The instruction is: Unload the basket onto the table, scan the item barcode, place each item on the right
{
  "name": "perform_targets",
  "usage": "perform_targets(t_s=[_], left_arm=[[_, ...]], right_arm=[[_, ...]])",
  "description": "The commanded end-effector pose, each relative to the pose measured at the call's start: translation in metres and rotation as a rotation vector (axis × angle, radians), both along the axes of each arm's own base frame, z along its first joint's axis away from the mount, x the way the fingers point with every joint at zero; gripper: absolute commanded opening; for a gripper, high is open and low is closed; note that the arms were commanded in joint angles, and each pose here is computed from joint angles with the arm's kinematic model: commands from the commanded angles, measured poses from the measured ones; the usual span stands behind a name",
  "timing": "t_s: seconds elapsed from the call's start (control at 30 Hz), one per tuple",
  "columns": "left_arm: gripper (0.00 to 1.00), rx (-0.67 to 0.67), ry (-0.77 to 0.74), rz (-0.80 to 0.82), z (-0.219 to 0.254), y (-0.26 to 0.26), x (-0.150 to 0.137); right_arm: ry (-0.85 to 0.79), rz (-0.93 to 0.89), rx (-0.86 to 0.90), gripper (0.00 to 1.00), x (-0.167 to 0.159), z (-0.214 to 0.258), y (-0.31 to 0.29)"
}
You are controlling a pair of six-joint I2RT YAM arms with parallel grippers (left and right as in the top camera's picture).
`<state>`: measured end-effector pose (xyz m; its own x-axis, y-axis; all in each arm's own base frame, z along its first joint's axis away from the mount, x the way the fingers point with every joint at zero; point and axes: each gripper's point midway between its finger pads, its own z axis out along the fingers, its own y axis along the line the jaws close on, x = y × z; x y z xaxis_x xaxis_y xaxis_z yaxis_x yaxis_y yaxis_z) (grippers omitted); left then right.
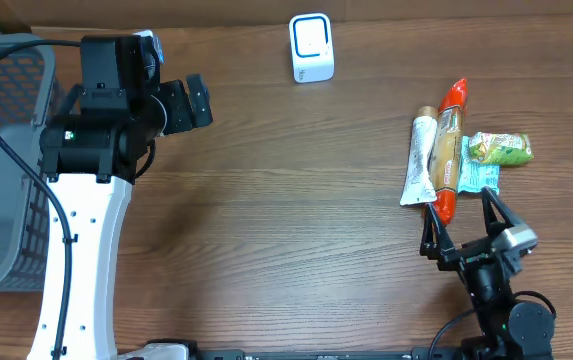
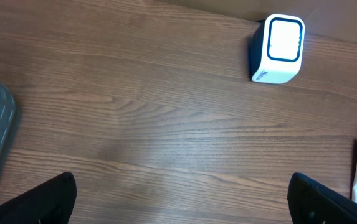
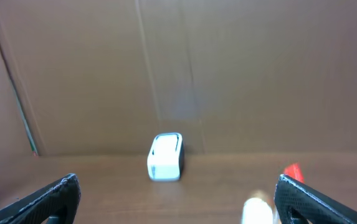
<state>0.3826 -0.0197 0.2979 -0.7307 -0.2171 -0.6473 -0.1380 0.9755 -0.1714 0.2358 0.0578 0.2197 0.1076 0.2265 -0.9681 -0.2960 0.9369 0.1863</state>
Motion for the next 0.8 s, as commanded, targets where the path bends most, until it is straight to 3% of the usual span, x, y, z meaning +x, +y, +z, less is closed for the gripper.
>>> perform_targets(t_s=[0.0, 0.1, 0.77], left_arm=[[1.0, 0.0, -0.01, 0.015, 0.004, 0.001, 0.001], [0.99, 0.0, -0.01, 0.015, 0.004, 0.001, 0.001], [1.0, 0.0, -0.01, 0.015, 0.004, 0.001, 0.001]], right_arm=[[0.089, -0.014, -0.01, 1.0, 0.003, -0.025, -0.002], [0.188, -0.018, -0.026, 1.0, 0.004, -0.049, -0.003], [0.187, -0.037, -0.024, 1.0, 0.005, -0.049, -0.006]])
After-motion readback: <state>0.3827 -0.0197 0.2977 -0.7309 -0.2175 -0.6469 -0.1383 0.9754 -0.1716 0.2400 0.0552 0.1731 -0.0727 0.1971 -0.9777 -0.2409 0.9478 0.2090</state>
